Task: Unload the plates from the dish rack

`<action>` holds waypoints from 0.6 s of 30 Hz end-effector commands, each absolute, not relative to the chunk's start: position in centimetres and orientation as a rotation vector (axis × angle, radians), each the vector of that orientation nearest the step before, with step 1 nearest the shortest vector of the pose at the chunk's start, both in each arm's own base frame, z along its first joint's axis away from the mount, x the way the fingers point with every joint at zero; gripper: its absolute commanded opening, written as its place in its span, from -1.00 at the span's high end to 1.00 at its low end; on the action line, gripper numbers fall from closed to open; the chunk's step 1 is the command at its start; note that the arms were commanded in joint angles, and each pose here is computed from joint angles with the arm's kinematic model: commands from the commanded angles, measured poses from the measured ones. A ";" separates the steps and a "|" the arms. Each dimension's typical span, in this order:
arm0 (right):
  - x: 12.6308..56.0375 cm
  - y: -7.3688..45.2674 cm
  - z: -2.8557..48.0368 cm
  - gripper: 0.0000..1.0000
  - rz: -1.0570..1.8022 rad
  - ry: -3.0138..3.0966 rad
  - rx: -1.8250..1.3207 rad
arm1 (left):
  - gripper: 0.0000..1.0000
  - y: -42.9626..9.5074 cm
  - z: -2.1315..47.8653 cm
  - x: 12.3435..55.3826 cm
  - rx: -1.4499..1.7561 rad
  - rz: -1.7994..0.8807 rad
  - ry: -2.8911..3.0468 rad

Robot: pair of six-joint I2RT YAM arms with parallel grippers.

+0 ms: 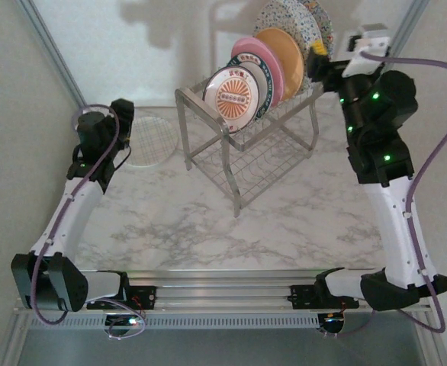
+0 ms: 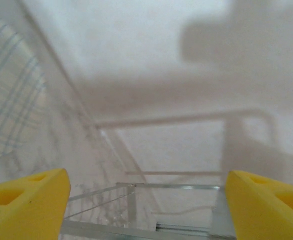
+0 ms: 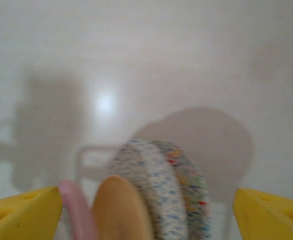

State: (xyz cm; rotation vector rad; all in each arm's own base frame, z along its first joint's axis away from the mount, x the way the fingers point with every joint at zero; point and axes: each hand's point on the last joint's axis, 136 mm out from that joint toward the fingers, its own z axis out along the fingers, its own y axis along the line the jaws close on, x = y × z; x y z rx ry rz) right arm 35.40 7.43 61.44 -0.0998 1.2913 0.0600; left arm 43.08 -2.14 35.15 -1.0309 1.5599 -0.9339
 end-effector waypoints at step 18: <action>46.0 2.2 55.7 -0.54 0.519 1.336 -0.421 | -0.65 -17.9 53.2 37.5 -0.087 -1.154 1.418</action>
